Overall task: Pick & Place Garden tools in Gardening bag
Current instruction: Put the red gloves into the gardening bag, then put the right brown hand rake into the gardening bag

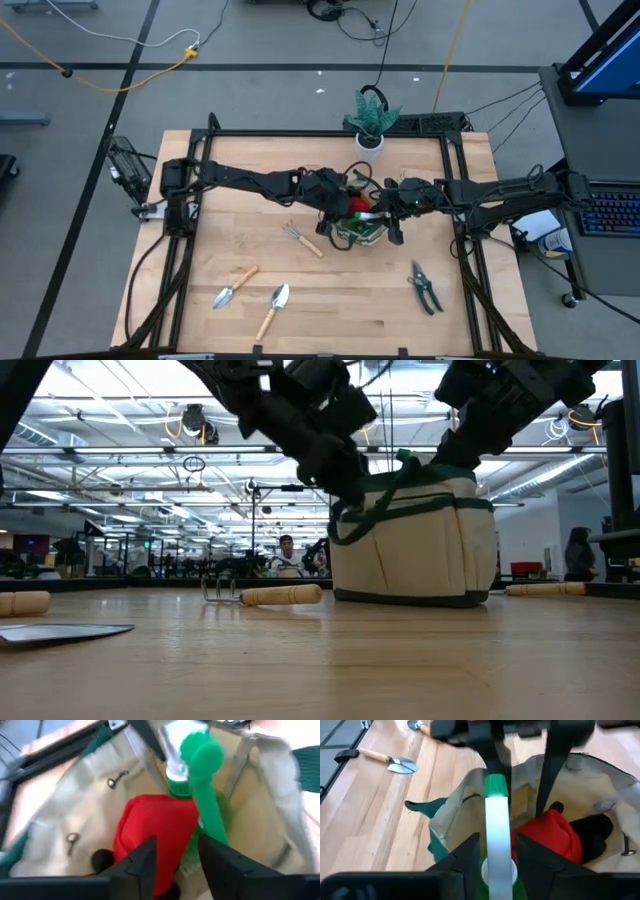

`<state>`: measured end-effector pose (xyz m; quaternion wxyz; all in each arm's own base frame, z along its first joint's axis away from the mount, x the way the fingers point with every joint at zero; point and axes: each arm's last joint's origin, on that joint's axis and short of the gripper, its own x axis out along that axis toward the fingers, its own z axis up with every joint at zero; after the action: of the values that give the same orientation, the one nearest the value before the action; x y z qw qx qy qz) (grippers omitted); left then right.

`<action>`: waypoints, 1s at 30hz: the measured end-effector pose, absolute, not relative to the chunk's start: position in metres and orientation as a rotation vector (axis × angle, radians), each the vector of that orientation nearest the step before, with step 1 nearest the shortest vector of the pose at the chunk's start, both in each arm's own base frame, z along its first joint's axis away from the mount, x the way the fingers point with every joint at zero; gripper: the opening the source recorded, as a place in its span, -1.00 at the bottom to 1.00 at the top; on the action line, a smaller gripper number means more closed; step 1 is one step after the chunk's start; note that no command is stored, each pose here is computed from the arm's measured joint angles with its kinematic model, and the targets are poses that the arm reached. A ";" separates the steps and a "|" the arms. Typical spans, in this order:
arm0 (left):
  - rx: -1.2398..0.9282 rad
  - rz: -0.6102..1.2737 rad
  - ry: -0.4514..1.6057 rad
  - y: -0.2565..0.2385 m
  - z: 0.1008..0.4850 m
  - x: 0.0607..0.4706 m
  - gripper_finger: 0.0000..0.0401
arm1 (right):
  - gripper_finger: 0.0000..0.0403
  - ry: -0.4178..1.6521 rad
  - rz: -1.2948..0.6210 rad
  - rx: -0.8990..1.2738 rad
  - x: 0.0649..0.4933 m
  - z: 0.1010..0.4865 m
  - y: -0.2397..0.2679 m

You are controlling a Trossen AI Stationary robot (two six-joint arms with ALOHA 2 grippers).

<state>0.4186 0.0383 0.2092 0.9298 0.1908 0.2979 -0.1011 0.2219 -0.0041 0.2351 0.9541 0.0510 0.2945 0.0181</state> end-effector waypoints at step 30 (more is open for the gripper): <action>0.417 -0.011 0.801 0.005 0.321 0.312 -0.08 | -0.18 0.341 0.029 0.110 0.204 0.274 -0.004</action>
<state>0.3118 0.0048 0.3214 0.8998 0.2017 0.3870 -0.0053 0.2038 -0.0041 0.2741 0.9839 0.0546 0.1694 0.0142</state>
